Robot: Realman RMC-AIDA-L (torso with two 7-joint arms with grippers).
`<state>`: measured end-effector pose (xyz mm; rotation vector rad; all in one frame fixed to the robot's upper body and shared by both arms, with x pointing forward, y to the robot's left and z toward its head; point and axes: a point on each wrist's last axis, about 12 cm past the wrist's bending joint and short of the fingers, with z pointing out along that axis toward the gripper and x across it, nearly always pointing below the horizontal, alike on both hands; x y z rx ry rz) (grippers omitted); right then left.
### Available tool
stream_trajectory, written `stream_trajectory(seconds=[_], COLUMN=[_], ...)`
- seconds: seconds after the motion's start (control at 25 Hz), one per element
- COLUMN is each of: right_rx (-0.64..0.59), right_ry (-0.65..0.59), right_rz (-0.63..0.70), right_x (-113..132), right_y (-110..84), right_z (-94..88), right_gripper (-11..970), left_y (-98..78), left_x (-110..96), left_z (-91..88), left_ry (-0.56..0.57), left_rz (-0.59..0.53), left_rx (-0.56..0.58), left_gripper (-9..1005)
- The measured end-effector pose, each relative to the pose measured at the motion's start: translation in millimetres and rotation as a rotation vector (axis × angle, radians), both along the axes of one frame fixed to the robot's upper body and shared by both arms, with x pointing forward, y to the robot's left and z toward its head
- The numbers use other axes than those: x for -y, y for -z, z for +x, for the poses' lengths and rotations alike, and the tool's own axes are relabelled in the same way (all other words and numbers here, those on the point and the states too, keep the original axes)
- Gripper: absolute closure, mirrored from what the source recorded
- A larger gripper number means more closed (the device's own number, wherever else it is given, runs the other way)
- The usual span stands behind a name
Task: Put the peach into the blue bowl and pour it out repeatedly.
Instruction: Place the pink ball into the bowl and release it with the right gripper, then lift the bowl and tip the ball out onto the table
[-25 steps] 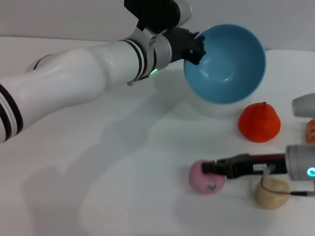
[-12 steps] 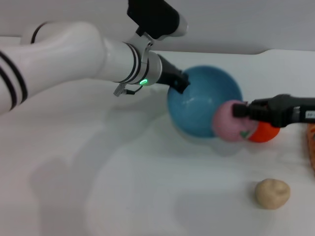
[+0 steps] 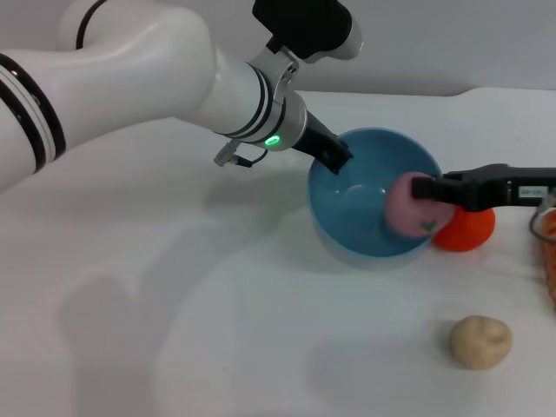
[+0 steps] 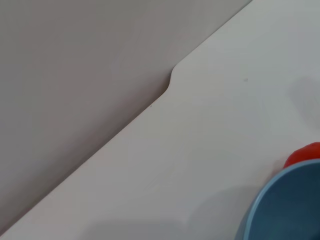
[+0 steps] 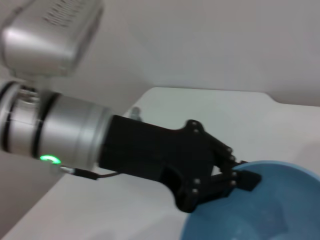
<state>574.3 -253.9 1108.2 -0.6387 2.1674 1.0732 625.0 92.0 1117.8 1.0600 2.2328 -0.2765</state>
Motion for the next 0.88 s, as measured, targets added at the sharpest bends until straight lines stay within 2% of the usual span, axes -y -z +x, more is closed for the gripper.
stream_trajectory(seconds=[0.24, 0.44, 0.52, 0.64, 0.76, 0.88], right_rx=[0.056, 0.09, 0.099, 0.127, 0.232, 0.378], right_ry=[0.023, 0.035, 0.043, 0.11, 0.2, 0.328], right_rz=[-0.024, -0.022, -0.021, 0.0, 0.056, 0.099], right_x=[-2, 2, 5, 23, 50, 84], right_y=[7.4, 7.2, 7.9, 9.9, 8.9, 5.5], right_z=[6.2, 6.5, 5.6, 0.8, -12.9, -34.4], right_gripper=[781, 754, 680, 569, 373, 371], left_y=[0.0, 1.1, 1.1, -1.0, -3.5, -4.2], left_x=[13, 13, 13, 12, 13, 13], left_z=[-7.3, -8.1, -8.0, -6.1, -2.6, 1.1], left_ry=[0.049, 0.051, 0.05, 0.053, 0.056, 0.066], left_rz=[0.0, 0.002, 0.001, 0.006, 0.001, 0.02], left_rx=[0.002, 0.0, 0.001, 0.014, 0.053, 0.121], left_gripper=[996, 997, 997, 997, 997, 997])
